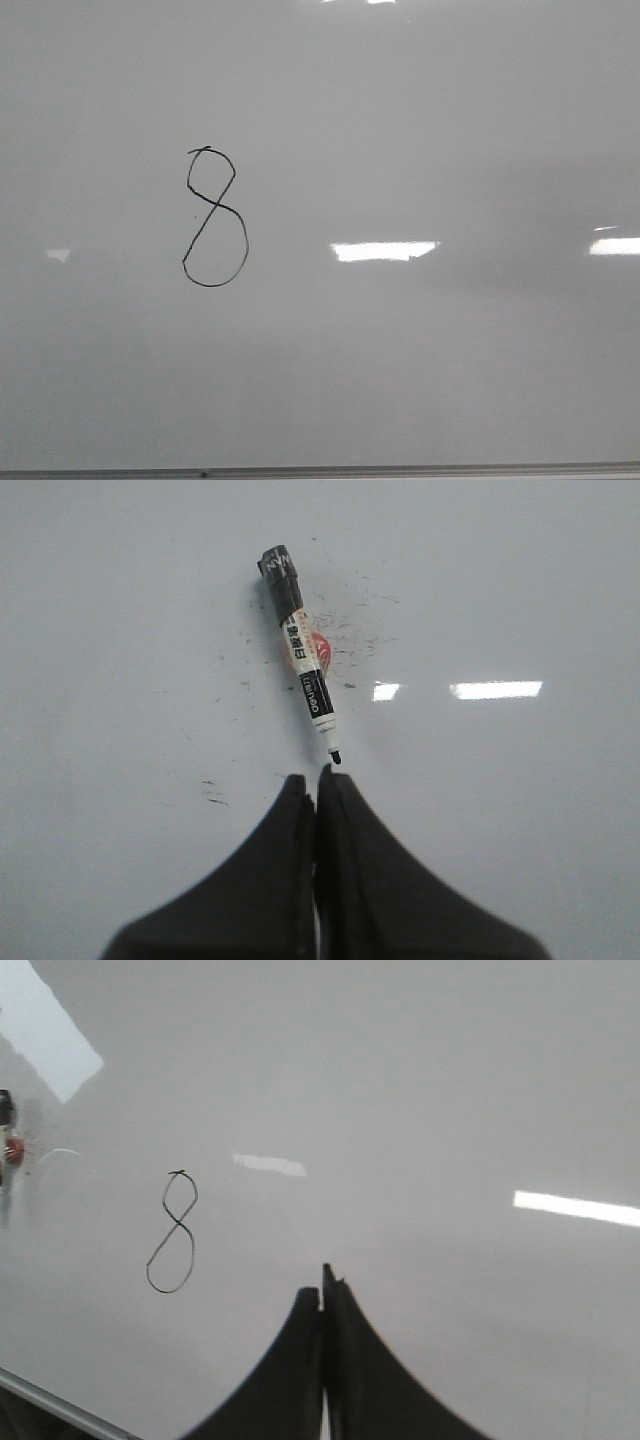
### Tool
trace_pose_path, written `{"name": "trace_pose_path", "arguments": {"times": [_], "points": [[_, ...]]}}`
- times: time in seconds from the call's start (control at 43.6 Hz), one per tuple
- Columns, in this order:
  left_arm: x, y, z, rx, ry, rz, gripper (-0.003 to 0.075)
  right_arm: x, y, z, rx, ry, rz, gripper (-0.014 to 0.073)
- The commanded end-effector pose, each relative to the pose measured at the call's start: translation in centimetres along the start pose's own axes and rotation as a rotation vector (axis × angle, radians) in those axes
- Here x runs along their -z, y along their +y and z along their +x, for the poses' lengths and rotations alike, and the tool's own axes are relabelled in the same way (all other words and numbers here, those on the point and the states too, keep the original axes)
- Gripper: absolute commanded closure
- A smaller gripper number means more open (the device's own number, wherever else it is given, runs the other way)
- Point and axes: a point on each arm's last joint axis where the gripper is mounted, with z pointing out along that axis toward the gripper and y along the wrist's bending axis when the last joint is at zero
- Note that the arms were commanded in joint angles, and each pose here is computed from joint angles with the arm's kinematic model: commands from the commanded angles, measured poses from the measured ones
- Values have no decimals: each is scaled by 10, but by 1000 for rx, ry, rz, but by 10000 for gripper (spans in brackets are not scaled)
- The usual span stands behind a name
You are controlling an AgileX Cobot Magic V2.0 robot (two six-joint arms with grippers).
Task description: Write number 8 on whiteboard
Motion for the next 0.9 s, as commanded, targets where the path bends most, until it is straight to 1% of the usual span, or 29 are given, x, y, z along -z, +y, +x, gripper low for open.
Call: {"name": "trace_pose_path", "arguments": {"times": [0.0, 0.069, 0.161, 0.252, 0.413, 0.597, 0.689, 0.757, 0.872], "points": [[1, 0, -4, 12, -90, -1, 741, 1, -5, -15, 11, -84, 64, 662], [1, 0, -4, 12, -90, -1, 741, 1, -6, -15, -4, -88, 76, 662], [1, 0, -4, 12, -90, -1, 741, 1, -7, -15, 43, -87, 90, 662], [1, 0, -4, 12, -90, -1, 741, 1, -10, -12, 69, -82, 128, 662], [1, 0, -4, 12, -90, -1, 741, 3, -21, 5, 67, -93, 253, 662], [1, 0, -4, 12, -90, -1, 741, 9, -31, 42, 67, -104, 379, 662], [1, 0, -4, 12, -90, -1, 741, 11, -35, 59, 66, -104, 415, 662], [1, 0, -4, 12, -90, -1, 741, 13, -35, 62, 60, -81, 431, 662], [1, 0, -4, 12, -90, -1, 741, 17, -33, 62, 65, -103, 433, 662]]}}
